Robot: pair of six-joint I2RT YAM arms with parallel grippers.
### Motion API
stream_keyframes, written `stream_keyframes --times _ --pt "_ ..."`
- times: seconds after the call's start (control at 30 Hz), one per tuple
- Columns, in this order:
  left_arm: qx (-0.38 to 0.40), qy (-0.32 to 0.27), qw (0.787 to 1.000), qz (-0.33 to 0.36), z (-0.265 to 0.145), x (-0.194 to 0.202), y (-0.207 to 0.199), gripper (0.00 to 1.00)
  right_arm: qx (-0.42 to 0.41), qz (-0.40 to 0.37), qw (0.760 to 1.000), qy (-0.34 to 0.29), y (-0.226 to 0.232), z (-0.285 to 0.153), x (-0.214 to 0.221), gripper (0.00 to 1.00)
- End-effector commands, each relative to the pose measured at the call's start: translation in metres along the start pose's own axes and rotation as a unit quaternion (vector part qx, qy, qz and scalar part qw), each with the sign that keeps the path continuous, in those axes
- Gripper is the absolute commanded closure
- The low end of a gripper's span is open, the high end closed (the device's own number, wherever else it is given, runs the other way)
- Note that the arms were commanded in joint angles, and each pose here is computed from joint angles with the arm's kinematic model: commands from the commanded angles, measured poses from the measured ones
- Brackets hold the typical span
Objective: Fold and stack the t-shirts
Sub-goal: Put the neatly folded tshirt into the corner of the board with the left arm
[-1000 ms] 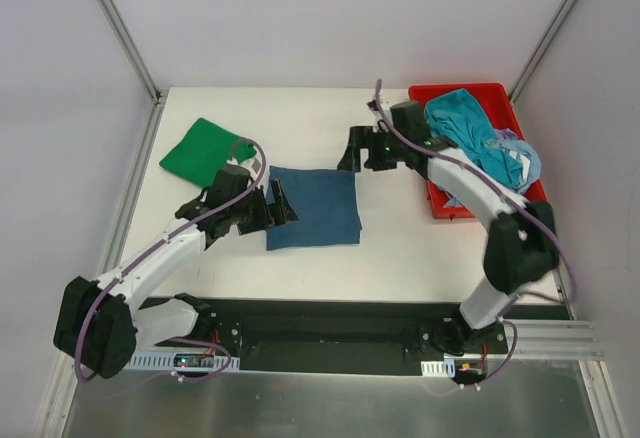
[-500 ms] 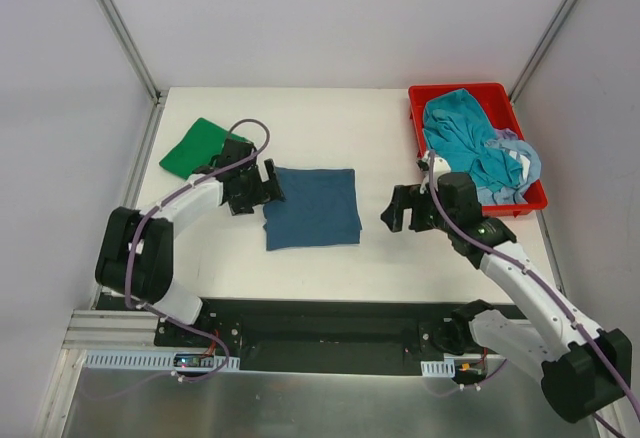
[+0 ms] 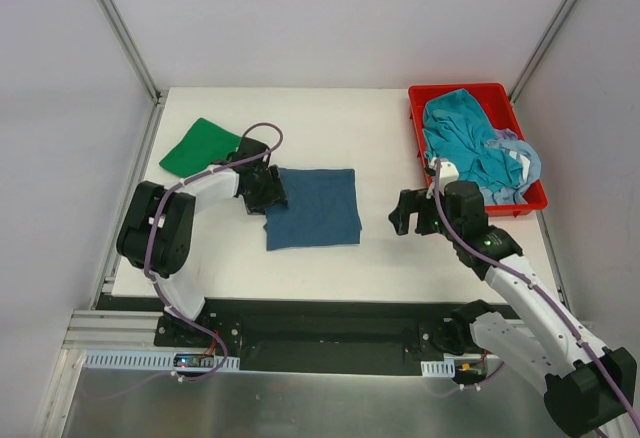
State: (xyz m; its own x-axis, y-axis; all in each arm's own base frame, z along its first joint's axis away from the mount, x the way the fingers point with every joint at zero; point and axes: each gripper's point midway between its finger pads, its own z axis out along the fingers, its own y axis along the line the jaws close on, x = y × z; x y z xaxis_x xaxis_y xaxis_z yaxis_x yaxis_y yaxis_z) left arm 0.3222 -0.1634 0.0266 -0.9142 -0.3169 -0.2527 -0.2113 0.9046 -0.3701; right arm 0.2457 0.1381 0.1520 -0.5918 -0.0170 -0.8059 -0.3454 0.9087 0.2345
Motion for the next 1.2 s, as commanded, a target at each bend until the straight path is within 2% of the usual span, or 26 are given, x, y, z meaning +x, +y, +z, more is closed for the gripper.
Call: stream_keyframes --times 0.0,0.03,0.27,0.37,0.47,0.67,0.77,0.97,1.17 --pt "-0.037 0.072 0.997 0.003 0.025 0.047 0.008 0.45 0.011 -0.012 0.999 -0.04 -0.005 -0.001 -0.016 0.04" --pt "-0.044 0.073 0.996 0.011 0.028 0.05 0.008 0.49 0.013 -0.013 0.999 -0.041 -0.006 -0.001 -0.016 0.04" --pt "-0.148 0.071 0.985 0.048 0.032 0.046 0.024 1.0 0.063 -0.006 0.996 -0.062 -0.024 -0.003 -0.019 0.04" --pt "-0.176 0.034 0.979 0.1 0.02 0.028 0.021 1.0 0.076 -0.006 0.994 -0.08 -0.03 -0.007 -0.022 0.04" --pt "-0.203 -0.028 0.966 0.154 -0.003 -0.003 0.02 1.0 0.098 0.001 0.99 -0.104 -0.038 -0.015 -0.027 0.04" --pt "-0.242 -0.119 0.914 0.302 -0.059 -0.063 0.015 1.0 0.123 0.007 0.981 -0.151 -0.048 -0.029 -0.033 0.04" --pt "-0.223 -0.128 0.89 0.377 -0.069 -0.084 0.011 1.0 0.142 0.013 0.975 -0.17 -0.055 -0.037 -0.036 0.04" --pt "-0.245 -0.148 0.859 0.424 -0.098 -0.13 0.024 1.0 0.147 0.012 0.97 -0.192 -0.058 -0.045 -0.041 0.04" --pt "-0.227 -0.194 0.845 0.443 -0.133 -0.175 0.026 1.0 0.159 0.012 0.969 -0.188 -0.062 -0.041 -0.04 0.04"
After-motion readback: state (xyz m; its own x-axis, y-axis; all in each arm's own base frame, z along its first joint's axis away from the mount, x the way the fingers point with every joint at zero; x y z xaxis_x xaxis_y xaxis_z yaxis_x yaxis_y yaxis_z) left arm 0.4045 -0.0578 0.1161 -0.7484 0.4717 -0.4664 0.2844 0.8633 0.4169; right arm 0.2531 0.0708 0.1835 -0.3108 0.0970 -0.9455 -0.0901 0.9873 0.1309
